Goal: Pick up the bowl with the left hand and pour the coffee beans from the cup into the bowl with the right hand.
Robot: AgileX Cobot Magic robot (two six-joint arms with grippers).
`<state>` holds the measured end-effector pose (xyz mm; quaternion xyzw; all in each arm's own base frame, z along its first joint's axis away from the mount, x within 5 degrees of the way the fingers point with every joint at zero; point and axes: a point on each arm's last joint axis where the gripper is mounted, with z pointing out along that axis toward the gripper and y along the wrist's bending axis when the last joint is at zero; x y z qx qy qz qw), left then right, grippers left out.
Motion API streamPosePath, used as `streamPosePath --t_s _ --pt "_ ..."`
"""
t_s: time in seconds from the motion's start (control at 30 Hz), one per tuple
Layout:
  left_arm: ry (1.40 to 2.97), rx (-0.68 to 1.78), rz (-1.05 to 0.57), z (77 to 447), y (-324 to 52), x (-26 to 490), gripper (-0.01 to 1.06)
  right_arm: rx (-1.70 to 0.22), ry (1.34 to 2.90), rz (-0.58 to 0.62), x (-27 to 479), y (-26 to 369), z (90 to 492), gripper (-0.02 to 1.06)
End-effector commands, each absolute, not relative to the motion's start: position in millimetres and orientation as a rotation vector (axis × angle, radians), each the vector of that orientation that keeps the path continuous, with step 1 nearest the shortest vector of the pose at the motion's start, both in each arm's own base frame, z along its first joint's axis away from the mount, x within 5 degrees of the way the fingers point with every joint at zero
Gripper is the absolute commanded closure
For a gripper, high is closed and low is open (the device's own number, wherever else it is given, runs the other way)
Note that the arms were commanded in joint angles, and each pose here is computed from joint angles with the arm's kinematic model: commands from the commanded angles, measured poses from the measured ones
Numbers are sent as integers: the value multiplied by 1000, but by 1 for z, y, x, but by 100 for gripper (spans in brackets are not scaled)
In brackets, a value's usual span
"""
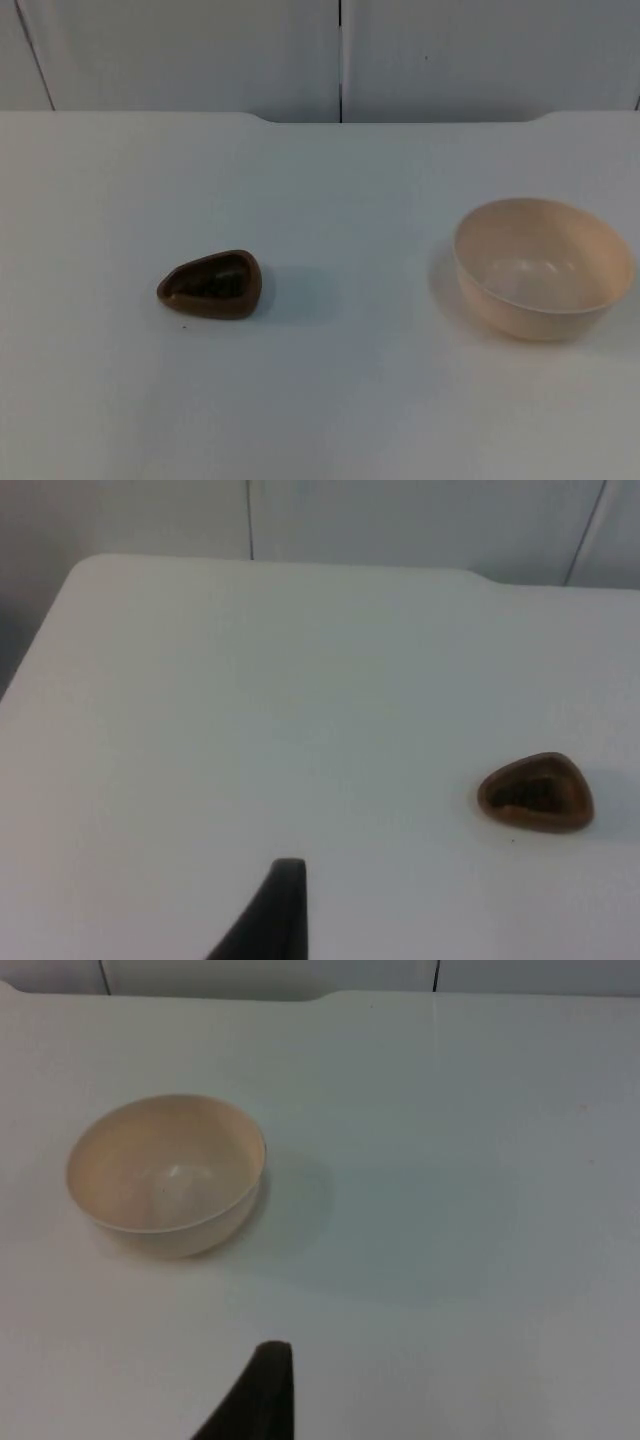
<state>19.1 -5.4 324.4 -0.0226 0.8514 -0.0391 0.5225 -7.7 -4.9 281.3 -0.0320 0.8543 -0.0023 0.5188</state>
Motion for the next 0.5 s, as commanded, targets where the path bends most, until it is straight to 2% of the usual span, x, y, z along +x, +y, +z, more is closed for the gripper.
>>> streamPosePath --t_s 0.0,0.47 --pt "2021 -62 -144 333 -8 23 0 -68 2046 -12 -7 -5 280 -1" --pt "2006 -66 -181 344 -10 30 0 -68 2046 -12 -7 -5 280 -1"
